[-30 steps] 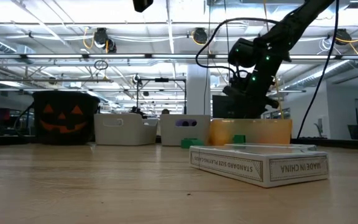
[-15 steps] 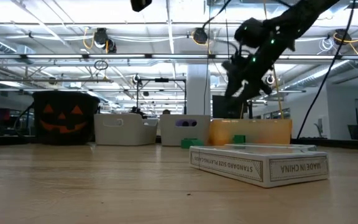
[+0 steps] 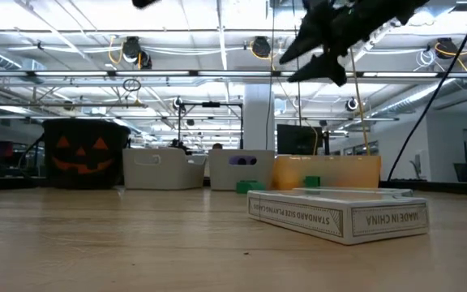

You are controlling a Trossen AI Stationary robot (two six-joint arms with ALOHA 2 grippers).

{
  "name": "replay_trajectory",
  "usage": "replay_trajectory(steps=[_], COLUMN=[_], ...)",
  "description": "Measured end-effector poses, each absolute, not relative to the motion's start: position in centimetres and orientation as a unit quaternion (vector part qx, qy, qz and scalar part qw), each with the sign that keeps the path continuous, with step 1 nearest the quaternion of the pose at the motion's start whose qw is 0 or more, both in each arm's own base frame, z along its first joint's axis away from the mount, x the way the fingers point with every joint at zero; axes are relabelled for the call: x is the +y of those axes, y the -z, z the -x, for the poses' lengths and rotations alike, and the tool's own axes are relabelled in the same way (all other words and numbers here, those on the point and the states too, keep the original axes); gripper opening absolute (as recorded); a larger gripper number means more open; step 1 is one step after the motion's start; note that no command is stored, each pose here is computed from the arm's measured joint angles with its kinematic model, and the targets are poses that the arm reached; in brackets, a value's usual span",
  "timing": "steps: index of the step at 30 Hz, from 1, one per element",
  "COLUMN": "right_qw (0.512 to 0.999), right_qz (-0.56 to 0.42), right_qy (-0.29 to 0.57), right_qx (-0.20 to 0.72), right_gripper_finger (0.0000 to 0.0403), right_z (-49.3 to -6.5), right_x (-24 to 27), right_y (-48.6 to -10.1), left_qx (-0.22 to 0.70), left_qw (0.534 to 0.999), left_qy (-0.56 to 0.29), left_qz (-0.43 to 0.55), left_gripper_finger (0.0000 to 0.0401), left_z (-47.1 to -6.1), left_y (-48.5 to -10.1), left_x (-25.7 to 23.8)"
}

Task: Pick & Place Toys
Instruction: Put the blue deck of cards into the left gray bin

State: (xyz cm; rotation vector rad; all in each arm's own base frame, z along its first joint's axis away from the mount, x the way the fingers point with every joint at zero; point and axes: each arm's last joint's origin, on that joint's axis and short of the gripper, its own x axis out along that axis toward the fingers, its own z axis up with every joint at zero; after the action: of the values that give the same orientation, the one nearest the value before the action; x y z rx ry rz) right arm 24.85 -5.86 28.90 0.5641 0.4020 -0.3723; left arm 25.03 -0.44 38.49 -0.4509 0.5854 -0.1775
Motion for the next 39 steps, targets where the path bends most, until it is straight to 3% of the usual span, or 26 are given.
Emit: replay_trajectory(steps=[7,13,22,30,39], right_qw=[0.934,0.923,0.884,0.883,0.882], right_qz=[-0.267,-0.278,-0.381,-0.373,-0.253], right_qy=[0.100,0.064,0.015,0.025,0.107], right_qx=[0.215,0.260,0.270,0.284,0.383], right_gripper_finger=[0.0208,0.0208,0.0208,0.0208,0.0208], right_z=[-26.0,-26.7,-28.3,-28.7,-26.8], right_x=[1.5,8.5,15.9,16.1,11.5], right_y=[-28.6,-26.1,-21.6,-20.4,-20.8], left_qx=[0.278,0.281,0.314,0.331,0.332], left_qw=[0.936,0.940,0.932,0.925,0.925], left_qy=[0.113,0.127,0.126,0.129,0.079], left_qz=[0.187,0.143,0.130,0.136,0.165], left_gripper_finger=[0.0232,0.0232,0.0232,0.0232,0.0232], left_z=[-24.4,-24.3,-23.9,-23.9,-24.0], left_y=[-39.0,-38.9,-38.3,-37.9,-37.9], left_x=[-1.4,-1.4,-1.4,-1.8,-2.5])
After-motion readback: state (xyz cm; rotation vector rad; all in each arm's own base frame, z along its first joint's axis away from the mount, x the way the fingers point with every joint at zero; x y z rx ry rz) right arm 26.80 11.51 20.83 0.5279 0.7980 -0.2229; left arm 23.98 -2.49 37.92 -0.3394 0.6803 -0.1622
